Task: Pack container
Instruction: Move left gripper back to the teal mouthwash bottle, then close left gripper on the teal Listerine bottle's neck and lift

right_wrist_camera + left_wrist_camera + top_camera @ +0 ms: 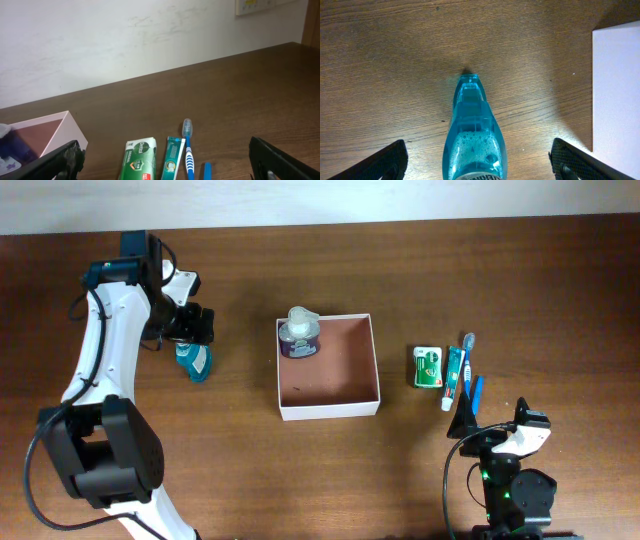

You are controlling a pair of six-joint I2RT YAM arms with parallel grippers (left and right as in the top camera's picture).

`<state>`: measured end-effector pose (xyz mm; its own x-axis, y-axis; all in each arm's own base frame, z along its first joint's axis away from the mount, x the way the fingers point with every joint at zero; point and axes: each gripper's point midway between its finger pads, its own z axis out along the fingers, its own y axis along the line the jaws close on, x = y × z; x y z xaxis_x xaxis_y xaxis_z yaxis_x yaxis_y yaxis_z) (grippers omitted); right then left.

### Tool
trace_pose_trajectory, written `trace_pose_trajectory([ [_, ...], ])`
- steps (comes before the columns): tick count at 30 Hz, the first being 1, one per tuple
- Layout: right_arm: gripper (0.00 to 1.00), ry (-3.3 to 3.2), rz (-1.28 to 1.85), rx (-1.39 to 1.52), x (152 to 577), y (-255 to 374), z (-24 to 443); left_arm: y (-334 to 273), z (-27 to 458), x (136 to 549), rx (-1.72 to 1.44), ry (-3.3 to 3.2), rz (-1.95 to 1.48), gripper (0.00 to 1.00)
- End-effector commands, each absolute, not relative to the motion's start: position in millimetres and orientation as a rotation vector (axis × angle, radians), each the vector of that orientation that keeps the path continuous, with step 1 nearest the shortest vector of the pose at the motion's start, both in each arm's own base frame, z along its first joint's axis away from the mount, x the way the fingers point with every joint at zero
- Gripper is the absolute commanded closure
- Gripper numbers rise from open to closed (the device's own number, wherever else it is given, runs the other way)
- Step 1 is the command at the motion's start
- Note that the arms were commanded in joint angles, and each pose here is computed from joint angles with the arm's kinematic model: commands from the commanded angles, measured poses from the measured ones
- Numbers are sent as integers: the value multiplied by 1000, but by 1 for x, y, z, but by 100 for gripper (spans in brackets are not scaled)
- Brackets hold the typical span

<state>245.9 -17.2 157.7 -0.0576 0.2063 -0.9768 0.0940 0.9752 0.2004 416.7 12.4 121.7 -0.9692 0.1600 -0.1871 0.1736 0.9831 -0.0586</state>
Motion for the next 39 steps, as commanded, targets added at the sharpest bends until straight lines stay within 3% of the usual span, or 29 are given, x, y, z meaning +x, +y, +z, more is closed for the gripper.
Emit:
trace_pose_trajectory([
  [1,1,1635,90,224,246,-16,156,11,116,416,265,2959,-118,10],
  [26,2,1635,90,224,246,-16,156,20,97,414,260,2974,-47,17],
  [39,2,1635,90,224,246,-16,156,20,98,415,260,2966,-46,43],
])
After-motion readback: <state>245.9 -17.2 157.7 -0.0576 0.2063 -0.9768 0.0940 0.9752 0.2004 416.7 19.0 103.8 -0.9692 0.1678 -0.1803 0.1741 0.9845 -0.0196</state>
